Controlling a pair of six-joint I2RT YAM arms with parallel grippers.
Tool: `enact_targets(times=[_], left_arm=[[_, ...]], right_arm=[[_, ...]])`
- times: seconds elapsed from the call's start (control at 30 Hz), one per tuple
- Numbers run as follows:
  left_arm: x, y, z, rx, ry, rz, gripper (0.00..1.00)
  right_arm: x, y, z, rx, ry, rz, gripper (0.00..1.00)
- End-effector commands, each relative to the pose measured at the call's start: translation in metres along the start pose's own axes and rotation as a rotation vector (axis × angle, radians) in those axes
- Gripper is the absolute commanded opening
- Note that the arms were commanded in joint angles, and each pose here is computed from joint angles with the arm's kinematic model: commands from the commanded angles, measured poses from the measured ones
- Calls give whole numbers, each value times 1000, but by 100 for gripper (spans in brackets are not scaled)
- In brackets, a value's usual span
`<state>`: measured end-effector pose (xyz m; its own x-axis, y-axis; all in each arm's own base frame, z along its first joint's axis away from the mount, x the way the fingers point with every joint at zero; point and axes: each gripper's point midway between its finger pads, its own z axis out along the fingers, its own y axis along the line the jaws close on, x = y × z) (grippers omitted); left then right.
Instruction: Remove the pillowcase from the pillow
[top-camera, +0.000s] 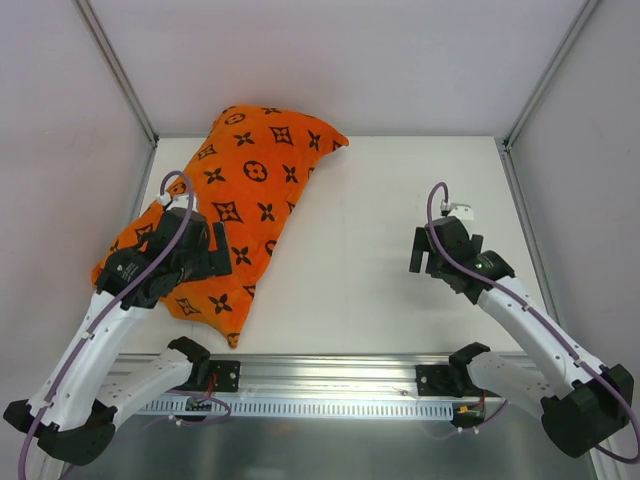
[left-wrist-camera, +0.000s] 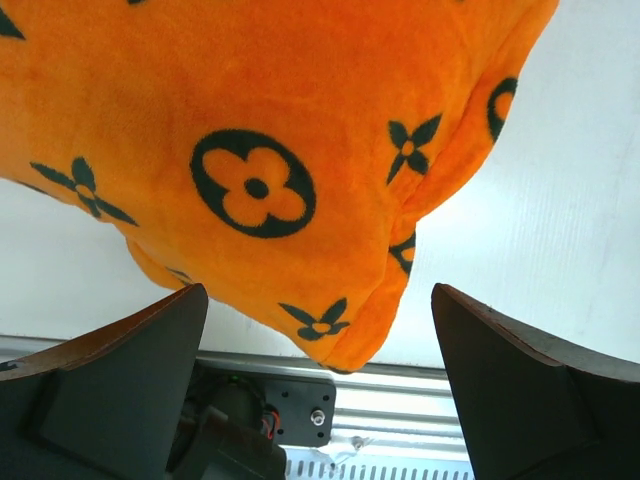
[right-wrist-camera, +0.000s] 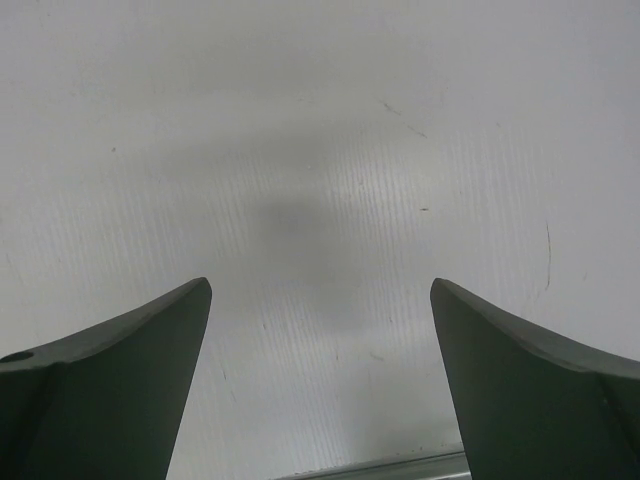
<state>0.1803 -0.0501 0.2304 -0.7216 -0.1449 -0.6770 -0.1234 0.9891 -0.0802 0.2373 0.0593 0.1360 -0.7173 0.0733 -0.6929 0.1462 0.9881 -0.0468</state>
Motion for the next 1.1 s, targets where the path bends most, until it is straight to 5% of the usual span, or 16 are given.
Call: enact_targets(times=[0.0, 0.33, 0.47, 0.83, 0.87, 0.97, 1.0, 1.07], left_arm=[[8, 4, 0, -25, 41, 1, 97], [47, 1, -6, -198, 197, 50, 96], [73, -9, 4, -310, 210, -58, 99], [110, 12, 80, -610, 194, -121, 97], [109, 12, 86, -612, 214, -115, 92], [93, -7, 95, -550, 204, -71, 16], [87, -15, 94, -520, 208, -53, 0], [63, -41, 89, -389, 183, -23, 0]], right_arm=[[-20, 3, -11, -19, -58, 58, 96], [-13, 5, -3, 0, -28, 74, 96], [-11, 10, -1, -19, -18, 76, 96], [-2, 15, -5, -78, -2, 76, 96], [0, 19, -5, -97, 5, 78, 96], [3, 22, -8, -126, 12, 77, 96], [4, 23, -9, -139, 14, 76, 96], [6, 25, -9, -159, 15, 71, 96]])
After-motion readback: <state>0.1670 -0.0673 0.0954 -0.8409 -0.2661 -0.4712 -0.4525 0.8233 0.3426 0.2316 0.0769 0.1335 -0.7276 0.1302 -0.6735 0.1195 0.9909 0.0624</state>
